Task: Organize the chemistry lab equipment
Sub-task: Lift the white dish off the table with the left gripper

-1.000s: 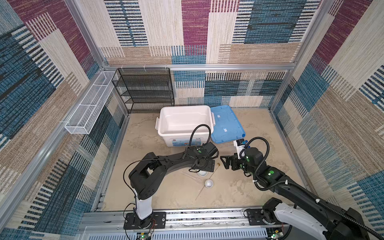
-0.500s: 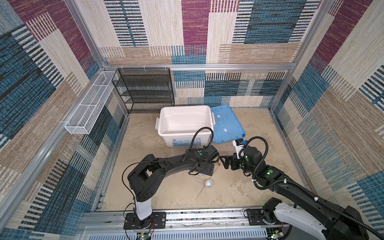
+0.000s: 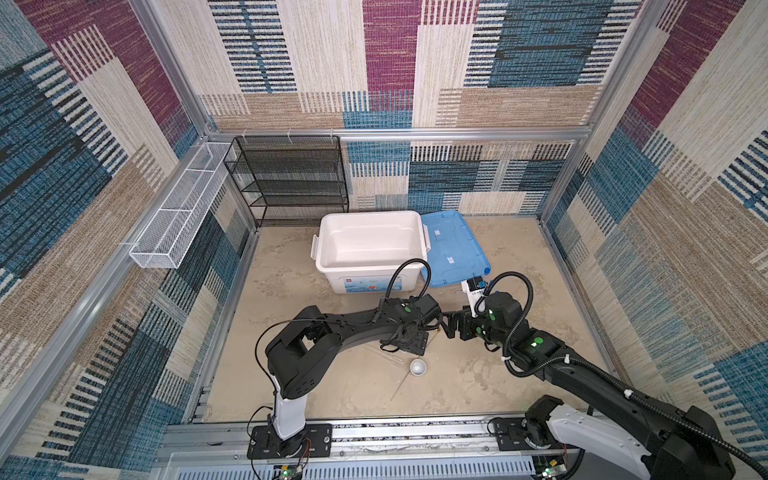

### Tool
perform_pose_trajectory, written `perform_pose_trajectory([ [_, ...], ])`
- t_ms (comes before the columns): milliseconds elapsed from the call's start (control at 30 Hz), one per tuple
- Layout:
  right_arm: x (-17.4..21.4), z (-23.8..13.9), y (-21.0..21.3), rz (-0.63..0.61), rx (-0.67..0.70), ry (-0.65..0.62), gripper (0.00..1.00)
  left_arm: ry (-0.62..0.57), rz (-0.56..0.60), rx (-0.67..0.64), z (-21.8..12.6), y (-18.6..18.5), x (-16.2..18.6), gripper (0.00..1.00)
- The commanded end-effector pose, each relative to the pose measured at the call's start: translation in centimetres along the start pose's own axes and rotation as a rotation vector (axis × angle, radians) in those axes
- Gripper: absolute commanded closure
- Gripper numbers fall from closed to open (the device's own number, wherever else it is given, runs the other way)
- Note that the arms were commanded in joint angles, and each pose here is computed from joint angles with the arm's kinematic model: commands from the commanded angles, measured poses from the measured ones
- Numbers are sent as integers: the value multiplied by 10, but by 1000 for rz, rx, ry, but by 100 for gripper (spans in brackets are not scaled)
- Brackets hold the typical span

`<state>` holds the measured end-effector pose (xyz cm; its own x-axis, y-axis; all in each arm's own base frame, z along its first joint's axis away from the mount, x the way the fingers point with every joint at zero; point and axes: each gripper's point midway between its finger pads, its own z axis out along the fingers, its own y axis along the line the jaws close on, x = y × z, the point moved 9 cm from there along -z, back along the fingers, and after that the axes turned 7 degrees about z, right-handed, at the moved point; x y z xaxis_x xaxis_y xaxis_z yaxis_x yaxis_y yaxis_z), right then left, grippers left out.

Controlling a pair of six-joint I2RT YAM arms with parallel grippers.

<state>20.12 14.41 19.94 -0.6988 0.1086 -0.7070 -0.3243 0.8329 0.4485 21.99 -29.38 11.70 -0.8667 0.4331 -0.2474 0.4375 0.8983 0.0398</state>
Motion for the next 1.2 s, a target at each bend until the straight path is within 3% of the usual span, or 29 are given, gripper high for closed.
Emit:
perform_pose_trajectory([
  [0, 0, -1, 4, 3, -59, -9, 1, -9, -5, -23, 0, 2, -2, 19],
  [767, 7, -5, 3, -5, -73, -14, 1, -6, -4, -18, 1, 1, -2, 28],
  [1167, 11, -18, 16, -34, -275, -70, 1, -110, -32, 52, -40, 11, -12, 32],
])
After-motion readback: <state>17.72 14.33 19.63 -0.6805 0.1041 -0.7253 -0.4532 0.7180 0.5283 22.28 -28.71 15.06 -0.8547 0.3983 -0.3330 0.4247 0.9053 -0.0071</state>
